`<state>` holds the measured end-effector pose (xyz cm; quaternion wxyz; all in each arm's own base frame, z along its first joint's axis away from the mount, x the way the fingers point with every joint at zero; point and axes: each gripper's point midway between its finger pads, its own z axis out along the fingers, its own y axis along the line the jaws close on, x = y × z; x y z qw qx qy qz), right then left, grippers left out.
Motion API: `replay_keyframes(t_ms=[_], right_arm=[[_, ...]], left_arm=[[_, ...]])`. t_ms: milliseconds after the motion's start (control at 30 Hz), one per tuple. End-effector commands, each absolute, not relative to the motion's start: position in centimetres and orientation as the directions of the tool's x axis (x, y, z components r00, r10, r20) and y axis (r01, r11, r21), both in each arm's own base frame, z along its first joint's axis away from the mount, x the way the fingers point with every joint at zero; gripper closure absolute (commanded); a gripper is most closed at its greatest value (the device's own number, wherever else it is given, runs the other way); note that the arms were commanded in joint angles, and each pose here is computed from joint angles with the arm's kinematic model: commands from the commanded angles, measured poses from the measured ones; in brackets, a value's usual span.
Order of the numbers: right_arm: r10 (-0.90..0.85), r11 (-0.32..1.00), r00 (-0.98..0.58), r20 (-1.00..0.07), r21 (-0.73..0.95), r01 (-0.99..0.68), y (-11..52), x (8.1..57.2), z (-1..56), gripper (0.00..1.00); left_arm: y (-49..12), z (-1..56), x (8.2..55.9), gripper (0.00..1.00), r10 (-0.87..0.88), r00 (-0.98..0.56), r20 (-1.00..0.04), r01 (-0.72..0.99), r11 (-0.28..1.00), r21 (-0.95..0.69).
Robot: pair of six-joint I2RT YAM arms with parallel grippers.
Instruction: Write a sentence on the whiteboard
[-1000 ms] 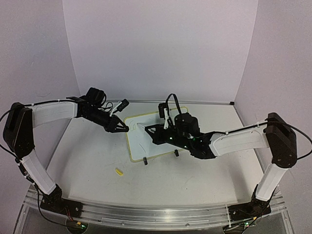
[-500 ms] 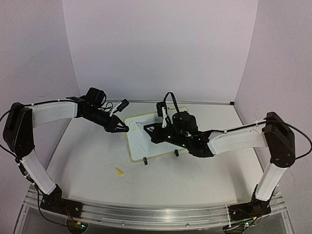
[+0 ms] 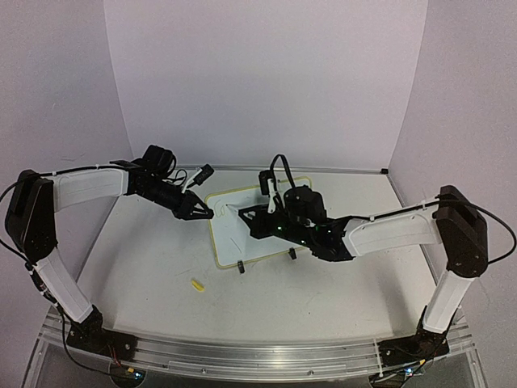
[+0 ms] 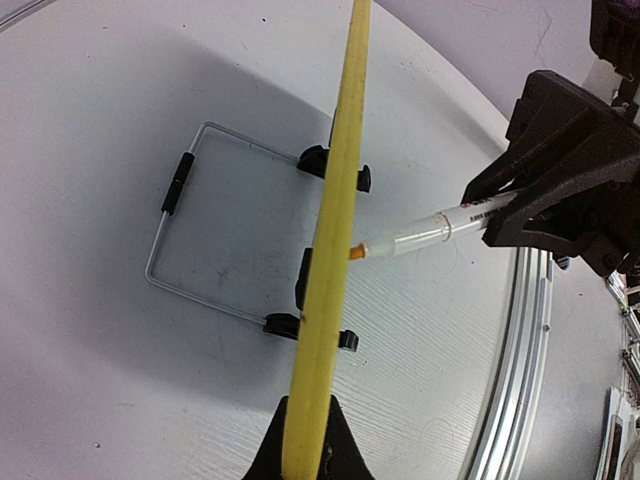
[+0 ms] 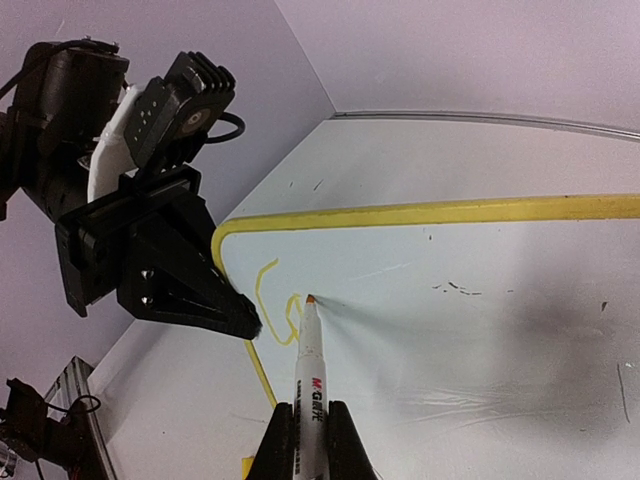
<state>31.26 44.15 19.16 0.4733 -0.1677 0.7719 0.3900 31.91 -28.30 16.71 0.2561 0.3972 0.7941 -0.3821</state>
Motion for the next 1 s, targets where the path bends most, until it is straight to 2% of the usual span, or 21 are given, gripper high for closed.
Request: replay_keyframes(t_ms=[0, 967], right_arm=[[0.117, 0.656, -0.484, -0.867, 0.433, -0.618, 44.4, 32.1, 19.5, 1.0], [0.084, 0.674, -0.539, -0.838, 0.447, -0.589, 43.1, 31.1, 17.0, 1.0]], left_arm=[[-27.2, 16.6, 33.0, 1.0, 0.458, -0.528, -0.715, 0.83, 0.455, -0.322], [-27.2, 16.7, 32.9, 1.0, 0.46, -0.526, -0.716, 0.831, 0.455, -0.319]])
